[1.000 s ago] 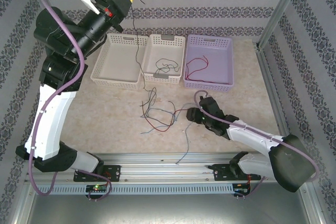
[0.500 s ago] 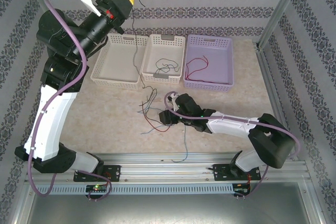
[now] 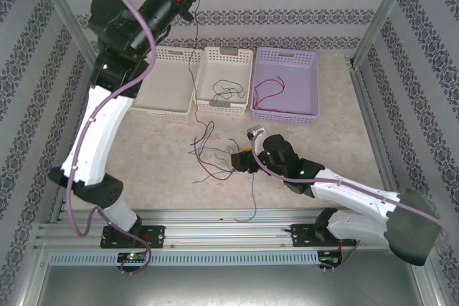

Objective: Untangle the cables

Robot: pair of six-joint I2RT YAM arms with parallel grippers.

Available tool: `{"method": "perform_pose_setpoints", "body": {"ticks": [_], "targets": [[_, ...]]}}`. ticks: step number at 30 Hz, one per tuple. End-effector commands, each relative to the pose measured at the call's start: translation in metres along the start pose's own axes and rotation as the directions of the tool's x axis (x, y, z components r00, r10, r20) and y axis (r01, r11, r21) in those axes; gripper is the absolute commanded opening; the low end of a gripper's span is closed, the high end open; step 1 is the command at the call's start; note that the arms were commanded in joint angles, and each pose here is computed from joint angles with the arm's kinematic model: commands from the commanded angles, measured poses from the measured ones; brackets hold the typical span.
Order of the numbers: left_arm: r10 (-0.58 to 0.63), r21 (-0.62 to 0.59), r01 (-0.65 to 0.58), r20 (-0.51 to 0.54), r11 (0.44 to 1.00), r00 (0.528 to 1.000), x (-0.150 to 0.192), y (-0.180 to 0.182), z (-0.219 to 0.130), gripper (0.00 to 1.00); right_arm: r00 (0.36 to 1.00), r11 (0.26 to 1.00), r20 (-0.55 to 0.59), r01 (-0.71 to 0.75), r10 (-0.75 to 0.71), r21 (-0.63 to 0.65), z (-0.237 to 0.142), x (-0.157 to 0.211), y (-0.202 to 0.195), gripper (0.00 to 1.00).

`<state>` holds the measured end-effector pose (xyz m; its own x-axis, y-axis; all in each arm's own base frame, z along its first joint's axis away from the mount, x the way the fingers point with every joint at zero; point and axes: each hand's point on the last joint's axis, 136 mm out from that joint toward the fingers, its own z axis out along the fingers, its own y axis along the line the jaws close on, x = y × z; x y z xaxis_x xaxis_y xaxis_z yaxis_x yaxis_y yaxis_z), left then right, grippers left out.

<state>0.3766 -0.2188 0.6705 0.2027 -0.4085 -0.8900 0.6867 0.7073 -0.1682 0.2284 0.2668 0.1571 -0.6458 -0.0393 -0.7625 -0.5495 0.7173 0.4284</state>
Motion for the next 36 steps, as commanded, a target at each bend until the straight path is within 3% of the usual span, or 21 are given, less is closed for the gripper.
{"method": "perform_pose_setpoints", "body": {"ticks": [1, 16, 18, 29, 36], "targets": [[0.06, 0.008, -0.061, 0.127, 0.998, 0.99, -0.03, 0.001, 0.008, 0.0, 1.0, 1.0, -0.02, 0.02, -0.019, 0.011, -0.011, 0.01, -0.005, 0.62], [0.104, -0.05, -0.093, 0.313, 0.994, 0.944, -0.002, 0.052, 0.062, 0.0, 0.999, 0.998, -0.02, 0.024, -0.025, -0.059, -0.051, 0.034, 0.0, 0.62], [0.101, -0.057, -0.088, 0.301, 0.994, 0.948, 0.011, 0.059, 0.069, 0.0, 1.0, 0.998, -0.021, 0.021, -0.022, -0.054, -0.052, 0.038, -0.003, 0.62], [0.079, -0.137, -0.069, 0.066, 0.988, 0.995, 0.158, 0.124, 0.106, 0.0, 0.999, 0.998, -0.048, 0.001, -0.004, -0.067, -0.054, 0.05, -0.005, 0.62], [-0.013, -0.162, -0.006, -0.119, 0.987, 0.993, 0.263, 0.153, 0.11, 0.0, 0.999, 0.998, -0.042, -0.012, 0.01, -0.058, -0.058, 0.051, -0.007, 0.62]]}}
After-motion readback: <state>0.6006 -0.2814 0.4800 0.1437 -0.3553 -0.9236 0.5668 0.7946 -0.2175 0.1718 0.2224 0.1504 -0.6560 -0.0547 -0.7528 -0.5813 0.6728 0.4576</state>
